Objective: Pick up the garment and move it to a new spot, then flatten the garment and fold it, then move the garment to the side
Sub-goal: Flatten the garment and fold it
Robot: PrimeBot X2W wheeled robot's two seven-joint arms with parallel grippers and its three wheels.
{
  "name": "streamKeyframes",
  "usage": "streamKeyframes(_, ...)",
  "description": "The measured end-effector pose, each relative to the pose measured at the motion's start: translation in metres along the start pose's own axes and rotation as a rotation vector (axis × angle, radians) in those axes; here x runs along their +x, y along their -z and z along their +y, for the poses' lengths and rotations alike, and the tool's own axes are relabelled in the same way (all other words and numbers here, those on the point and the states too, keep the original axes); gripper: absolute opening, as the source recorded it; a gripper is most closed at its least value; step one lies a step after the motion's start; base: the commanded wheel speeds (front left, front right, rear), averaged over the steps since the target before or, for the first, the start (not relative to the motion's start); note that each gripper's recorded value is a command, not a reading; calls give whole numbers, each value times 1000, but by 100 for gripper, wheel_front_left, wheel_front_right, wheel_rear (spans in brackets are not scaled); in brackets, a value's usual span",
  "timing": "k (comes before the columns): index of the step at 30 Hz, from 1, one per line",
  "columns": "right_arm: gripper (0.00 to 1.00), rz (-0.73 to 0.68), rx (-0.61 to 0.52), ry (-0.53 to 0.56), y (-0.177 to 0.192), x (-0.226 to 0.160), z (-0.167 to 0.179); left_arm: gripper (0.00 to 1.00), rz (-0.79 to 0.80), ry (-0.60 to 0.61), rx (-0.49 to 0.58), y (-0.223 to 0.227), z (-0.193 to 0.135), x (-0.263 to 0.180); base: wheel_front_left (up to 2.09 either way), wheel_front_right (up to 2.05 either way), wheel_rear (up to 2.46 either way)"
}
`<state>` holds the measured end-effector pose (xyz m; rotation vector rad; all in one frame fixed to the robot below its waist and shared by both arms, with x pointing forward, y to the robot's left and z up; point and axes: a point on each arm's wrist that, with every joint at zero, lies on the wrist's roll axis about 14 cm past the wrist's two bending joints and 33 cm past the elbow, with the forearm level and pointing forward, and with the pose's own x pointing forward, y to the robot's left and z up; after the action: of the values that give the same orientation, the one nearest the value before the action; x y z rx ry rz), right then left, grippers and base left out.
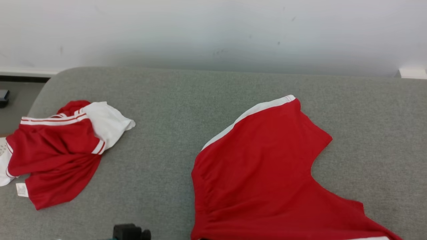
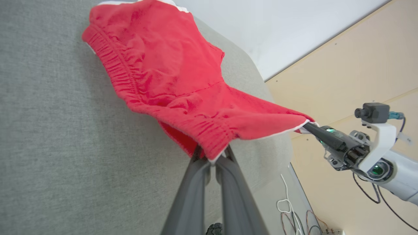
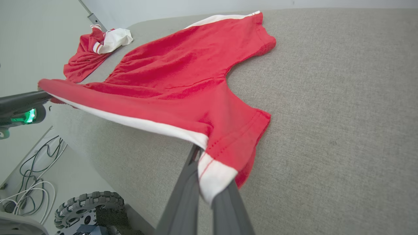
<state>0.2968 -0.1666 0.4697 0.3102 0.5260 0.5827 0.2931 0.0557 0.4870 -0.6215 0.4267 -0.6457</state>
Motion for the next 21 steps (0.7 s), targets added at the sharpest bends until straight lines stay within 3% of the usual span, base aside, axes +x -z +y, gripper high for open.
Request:
streamKeyframes(7, 0, 66, -99, -73, -45, 48, -5, 0, -55, 65, -163, -54, -6, 28, 0, 0, 0)
streamKeyframes(15, 0, 146, -173, -125, -95, 140, -25, 0, -68, -31, -199, -82, 40, 63, 0, 0, 0)
streamKeyframes(21, 0, 175, -169, -154, -106, 211, -32, 0, -129, -123, -266, -93, 75, 90, 0, 0, 0)
